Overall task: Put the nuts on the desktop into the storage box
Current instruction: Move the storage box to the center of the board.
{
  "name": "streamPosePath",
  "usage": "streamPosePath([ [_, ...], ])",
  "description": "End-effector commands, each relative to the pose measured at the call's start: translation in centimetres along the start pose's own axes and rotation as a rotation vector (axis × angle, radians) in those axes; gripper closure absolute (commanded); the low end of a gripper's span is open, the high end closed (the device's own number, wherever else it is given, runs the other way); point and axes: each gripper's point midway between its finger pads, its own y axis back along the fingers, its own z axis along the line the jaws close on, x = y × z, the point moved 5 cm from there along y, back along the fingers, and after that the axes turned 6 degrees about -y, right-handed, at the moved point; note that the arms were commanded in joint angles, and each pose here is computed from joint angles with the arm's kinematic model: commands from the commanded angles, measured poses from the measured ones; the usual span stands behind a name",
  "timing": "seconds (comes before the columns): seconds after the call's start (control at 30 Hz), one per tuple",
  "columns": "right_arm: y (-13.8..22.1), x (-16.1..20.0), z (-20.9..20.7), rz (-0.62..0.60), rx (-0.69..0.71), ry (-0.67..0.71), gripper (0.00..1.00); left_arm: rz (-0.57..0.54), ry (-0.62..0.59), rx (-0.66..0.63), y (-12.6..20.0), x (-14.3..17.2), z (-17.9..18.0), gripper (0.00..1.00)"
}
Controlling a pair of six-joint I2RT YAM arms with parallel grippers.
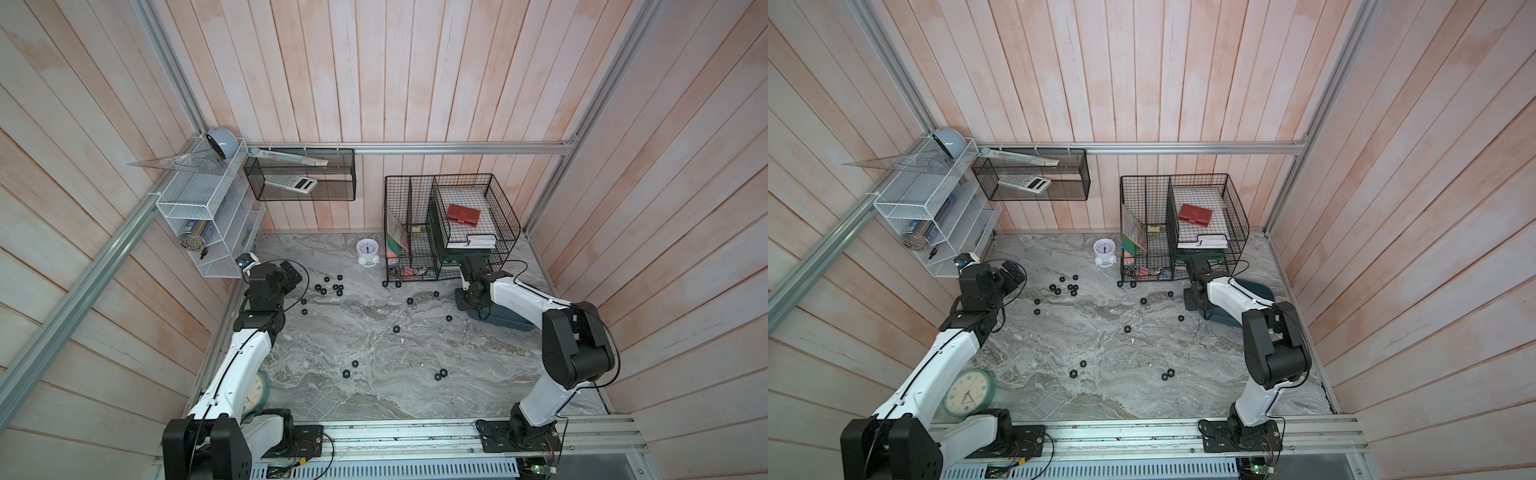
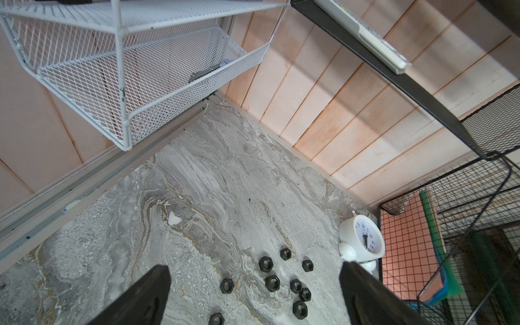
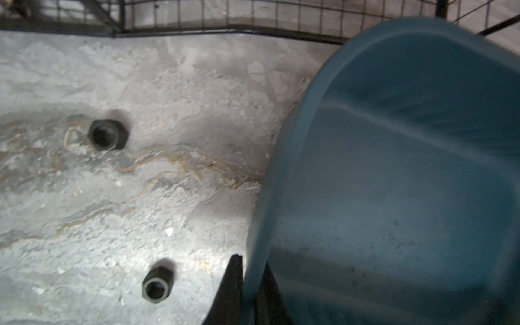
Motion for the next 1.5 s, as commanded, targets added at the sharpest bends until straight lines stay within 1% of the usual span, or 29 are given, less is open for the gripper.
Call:
streamPosePath([
  [0.0, 0.4, 2.4, 0.9, 0.056, 0.013, 0.064, 0.94, 0.012, 0.0, 0.012, 0.7, 0.3, 0.1, 0.0],
  [0.23, 0.3, 2.8, 4.4, 0.069, -0.031, 0.115, 0.95, 0.025, 0.004, 0.031, 1.8, 0.3, 0.1, 0.0],
  [0.47, -0.3, 3.0, 9.6, 0.083, -0.07, 0.162, 0.96, 0.035, 0.0, 0.045, 3.5, 0.2, 0.2, 0.0],
  [0.67, 0.2, 3.6, 14.1, 0.082, -0.105, 0.202, 0.96, 0.034, -0.002, 0.052, 4.4, 0.3, 0.2, 0.0],
  [0.77, 0.3, 4.1, 16.1, 0.097, -0.131, 0.201, 0.96, 0.029, -0.006, 0.051, 4.6, 0.5, 0.3, 0.0],
  [0.9, 0.5, 4.3, 18.6, 0.098, -0.177, 0.159, 0.97, 0.029, -0.011, 0.042, 4.9, 0.9, 0.6, 0.0],
  [1.07, 0.9, 4.3, 21.6, 0.093, -0.188, 0.19, 0.96, 0.031, -0.035, 0.042, 5.3, 0.9, 0.4, 0.0],
  [1.23, 1.0, 4.2, 22.5, 0.093, -0.179, 0.202, 0.96, 0.036, -0.052, 0.042, 5.5, 0.9, 0.3, 0.0],
  [1.33, 1.0, 4.0, 21.4, 0.08, -0.122, 0.21, 0.96, 0.039, -0.051, 0.051, 5.5, 0.9, 0.1, 0.0],
  [1.47, 1.3, 3.6, 18.7, 0.061, -0.066, 0.207, 0.96, 0.039, -0.042, 0.064, 5.3, 0.9, -0.1, 0.0],
])
